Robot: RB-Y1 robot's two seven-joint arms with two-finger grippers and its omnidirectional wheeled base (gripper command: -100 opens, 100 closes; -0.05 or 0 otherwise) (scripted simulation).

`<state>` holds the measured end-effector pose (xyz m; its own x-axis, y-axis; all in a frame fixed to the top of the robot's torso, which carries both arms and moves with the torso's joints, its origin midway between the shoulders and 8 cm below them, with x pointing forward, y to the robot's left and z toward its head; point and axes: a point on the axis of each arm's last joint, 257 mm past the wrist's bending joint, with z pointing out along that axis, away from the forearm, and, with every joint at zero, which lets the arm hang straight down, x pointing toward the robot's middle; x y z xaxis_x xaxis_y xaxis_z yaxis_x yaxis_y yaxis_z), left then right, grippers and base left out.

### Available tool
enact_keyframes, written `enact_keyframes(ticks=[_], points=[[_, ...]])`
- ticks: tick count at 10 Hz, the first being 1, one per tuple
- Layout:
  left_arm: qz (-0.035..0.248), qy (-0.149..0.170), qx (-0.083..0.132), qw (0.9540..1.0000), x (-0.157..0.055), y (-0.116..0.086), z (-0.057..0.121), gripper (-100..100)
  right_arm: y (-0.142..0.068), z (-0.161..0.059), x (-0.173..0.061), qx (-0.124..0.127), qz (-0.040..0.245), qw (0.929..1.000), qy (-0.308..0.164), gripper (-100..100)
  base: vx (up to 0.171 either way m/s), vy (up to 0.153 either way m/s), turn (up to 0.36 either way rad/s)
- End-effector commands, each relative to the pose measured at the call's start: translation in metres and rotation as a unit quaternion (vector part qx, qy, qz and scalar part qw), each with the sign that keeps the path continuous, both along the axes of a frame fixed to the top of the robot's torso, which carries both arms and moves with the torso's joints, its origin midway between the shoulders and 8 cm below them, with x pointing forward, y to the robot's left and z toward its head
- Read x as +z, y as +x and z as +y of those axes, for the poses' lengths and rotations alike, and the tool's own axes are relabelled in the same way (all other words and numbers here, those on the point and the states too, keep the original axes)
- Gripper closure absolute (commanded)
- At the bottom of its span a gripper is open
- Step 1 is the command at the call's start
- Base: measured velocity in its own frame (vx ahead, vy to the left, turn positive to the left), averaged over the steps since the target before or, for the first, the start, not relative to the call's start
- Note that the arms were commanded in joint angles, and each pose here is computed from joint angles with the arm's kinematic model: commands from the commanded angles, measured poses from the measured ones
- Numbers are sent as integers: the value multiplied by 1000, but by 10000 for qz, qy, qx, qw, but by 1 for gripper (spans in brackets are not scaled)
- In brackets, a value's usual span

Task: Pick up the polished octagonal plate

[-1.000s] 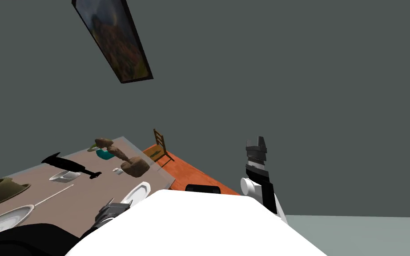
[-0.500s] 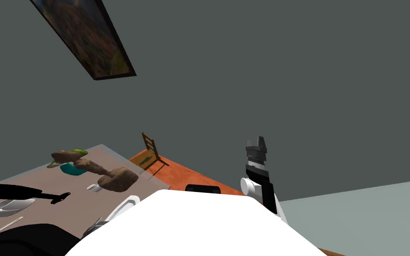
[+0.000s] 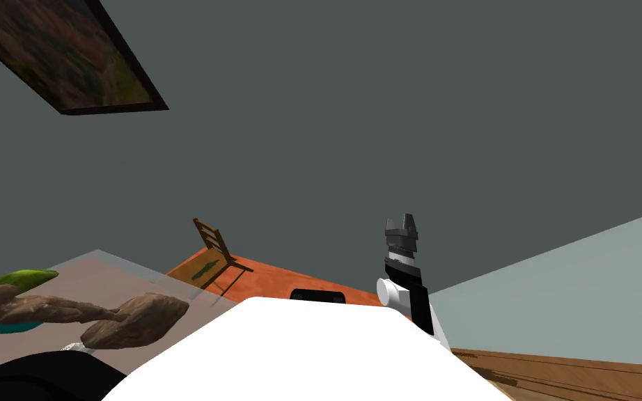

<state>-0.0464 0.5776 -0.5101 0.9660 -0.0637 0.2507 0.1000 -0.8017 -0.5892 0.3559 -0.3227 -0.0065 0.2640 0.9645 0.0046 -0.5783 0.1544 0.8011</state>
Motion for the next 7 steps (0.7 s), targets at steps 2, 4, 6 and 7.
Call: enact_keyframes(ticks=[2, 4, 6, 7], points=[[345, -367, 510, 9974, -17, -53, -18, -100, 0, 0, 0, -2, 1, 10000, -1, 0, 81, 34, -210], [522, -560, 792, 9939, -27, -81, -29, -100, 0, 0, 0, -1, 1, 10000, 0, 0, 55, 24, -187], [657, -724, 1037, 9898, -34, -103, -39, -100, 0, 0, 0, -1, 1, 10000, 0, 0, 48, 26, -210], [825, -910, 1302, 9838, -42, -129, -54, -100, 0, 0, 0, -1, 0, 10000, 0, 0, 69, 47, -325]])
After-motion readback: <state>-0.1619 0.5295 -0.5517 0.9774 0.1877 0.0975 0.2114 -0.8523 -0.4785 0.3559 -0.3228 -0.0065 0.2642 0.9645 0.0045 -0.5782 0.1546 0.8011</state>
